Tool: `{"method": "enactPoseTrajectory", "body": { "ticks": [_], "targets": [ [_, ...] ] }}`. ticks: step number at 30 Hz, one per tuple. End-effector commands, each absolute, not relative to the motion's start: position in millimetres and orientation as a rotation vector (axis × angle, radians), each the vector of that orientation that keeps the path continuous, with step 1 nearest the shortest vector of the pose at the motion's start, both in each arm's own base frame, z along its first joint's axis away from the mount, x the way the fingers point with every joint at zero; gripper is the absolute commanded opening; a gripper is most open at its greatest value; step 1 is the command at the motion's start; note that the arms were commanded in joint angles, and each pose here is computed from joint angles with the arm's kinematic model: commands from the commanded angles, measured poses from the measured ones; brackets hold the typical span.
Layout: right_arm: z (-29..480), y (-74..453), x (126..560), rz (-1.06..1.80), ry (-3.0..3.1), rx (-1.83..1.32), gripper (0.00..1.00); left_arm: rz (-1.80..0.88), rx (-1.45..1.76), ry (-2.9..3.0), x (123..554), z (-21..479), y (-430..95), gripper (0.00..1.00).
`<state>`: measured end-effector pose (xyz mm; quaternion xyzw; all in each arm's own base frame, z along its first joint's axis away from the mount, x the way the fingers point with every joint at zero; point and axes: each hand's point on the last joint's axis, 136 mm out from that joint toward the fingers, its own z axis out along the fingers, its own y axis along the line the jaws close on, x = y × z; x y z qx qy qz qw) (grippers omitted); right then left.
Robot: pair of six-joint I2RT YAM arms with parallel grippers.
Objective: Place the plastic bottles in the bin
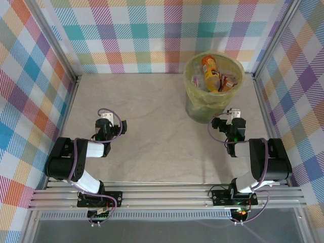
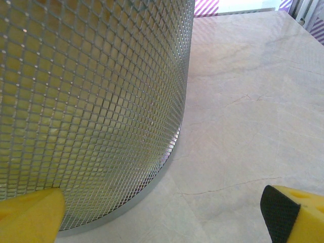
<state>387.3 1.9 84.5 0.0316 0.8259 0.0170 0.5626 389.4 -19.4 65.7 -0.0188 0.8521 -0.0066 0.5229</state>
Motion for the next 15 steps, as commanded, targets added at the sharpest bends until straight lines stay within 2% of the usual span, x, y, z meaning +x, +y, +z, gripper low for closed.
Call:
{"method": "enactPoseTrajectory", "body": {
  "ticks": [1, 15],
  "targets": [
    [92.4, 0.8, 394.6, 0.034, 1.923, 0.092, 1.0, -0.028, -0.059, 1.992, 399.1, 79.0, -16.0, 1.0],
    [92.3, 0.7, 394.6, 0.034, 1.923, 0.093, 1.0, -0.028, -0.06, 1.992, 399.1, 78.9, -15.8, 1.0]
  ]
}}
